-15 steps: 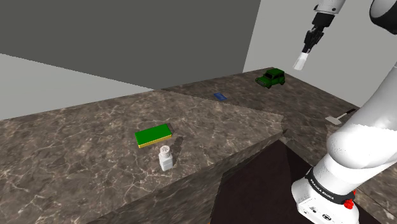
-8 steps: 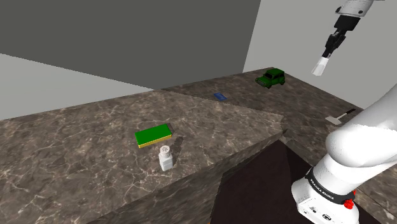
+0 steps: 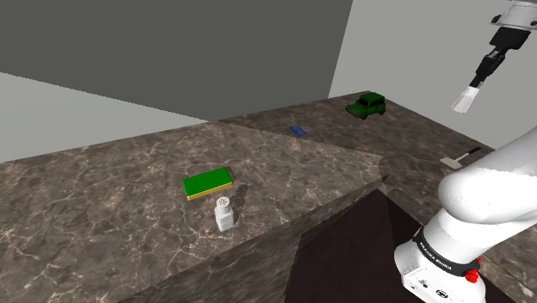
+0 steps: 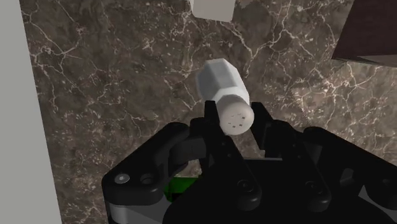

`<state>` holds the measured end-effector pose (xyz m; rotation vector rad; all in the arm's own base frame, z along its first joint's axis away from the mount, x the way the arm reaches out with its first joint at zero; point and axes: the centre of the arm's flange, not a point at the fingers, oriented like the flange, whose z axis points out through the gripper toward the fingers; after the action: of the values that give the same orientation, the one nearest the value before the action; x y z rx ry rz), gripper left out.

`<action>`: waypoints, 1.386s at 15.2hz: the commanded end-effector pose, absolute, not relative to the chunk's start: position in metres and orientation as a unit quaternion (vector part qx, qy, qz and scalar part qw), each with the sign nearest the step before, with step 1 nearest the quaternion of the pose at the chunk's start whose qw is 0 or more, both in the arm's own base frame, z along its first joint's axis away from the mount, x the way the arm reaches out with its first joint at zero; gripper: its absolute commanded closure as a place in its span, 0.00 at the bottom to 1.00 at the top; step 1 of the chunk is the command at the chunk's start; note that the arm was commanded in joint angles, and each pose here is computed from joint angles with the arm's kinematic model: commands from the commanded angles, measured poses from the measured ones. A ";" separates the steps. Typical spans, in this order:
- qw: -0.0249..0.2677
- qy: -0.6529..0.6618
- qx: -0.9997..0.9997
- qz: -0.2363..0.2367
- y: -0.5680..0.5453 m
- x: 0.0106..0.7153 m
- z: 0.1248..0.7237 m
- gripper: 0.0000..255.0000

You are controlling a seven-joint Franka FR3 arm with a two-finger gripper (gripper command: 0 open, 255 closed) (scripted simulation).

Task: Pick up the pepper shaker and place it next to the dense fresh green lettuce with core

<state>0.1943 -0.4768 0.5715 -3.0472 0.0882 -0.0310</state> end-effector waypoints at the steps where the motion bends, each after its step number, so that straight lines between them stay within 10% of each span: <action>1: 0.047 0.028 -0.998 -0.010 -0.482 0.168 0.574 1.00; 21: 0.047 0.028 -0.998 -0.010 -0.542 -0.089 0.574 1.00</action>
<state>-0.0745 -0.5395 0.5742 -3.0457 0.0920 -0.0309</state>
